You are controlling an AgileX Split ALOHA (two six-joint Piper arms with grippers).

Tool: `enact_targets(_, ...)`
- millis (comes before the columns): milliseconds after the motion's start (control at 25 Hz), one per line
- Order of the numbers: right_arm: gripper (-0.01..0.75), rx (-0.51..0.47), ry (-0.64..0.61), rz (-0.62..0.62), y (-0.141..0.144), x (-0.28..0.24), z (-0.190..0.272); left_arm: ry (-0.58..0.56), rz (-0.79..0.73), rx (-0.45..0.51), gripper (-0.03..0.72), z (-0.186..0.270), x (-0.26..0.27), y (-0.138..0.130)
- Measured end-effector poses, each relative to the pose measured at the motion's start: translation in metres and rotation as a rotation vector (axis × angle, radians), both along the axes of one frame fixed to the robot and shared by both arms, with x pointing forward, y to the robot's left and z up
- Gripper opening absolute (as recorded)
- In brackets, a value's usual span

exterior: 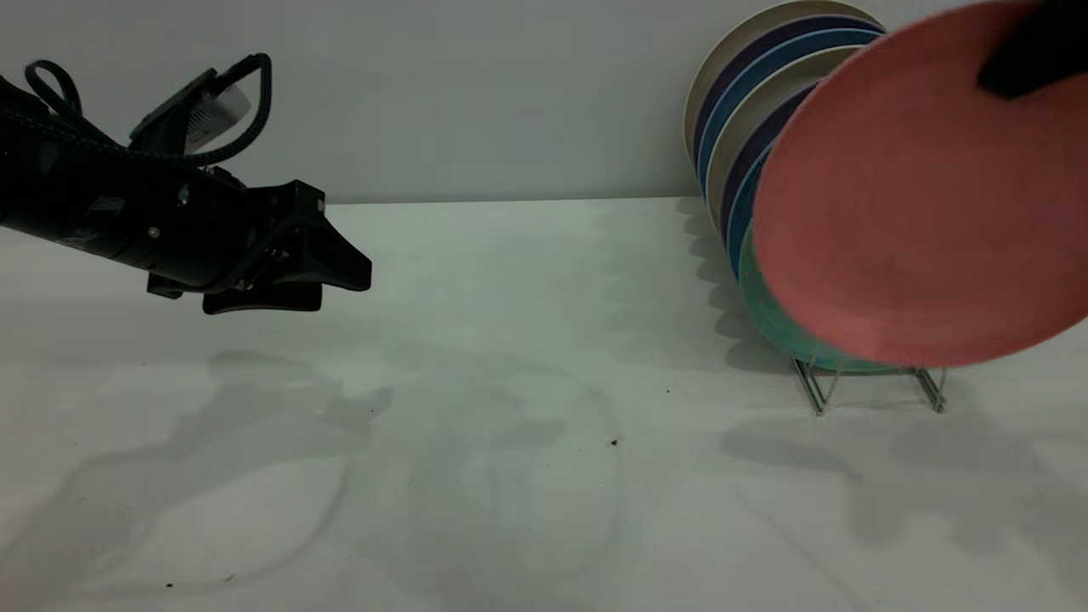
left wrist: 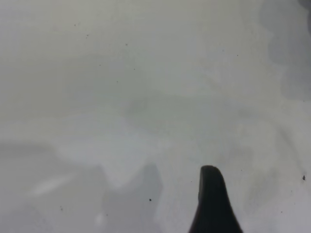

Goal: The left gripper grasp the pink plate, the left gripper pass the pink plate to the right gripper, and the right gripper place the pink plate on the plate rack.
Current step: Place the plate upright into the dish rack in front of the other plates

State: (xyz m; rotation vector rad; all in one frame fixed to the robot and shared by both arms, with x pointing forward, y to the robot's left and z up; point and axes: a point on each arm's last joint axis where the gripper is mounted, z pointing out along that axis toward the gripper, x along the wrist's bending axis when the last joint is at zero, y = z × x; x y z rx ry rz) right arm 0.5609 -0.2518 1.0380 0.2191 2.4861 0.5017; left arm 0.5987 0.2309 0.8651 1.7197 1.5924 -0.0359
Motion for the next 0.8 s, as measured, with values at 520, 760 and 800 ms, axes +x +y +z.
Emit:
enact_targets(520,0.082,-0.044,-0.047,0.023,0.001,0.044,0.022,0.0,-0.001,0.001,0.526,0.0,0.0,0.0)
enact_targets(760,0.082,-0.091,-0.041,0.03,-0.001,0.057,0.01,0.001,0.001,0.002,0.526,0.0,0.0,0.0)
enact_targets(800,0.082,-0.098,-0.04,0.032,-0.001,0.057,0.009,0.001,0.001,0.002,0.526,0.0,0.0,0.0)
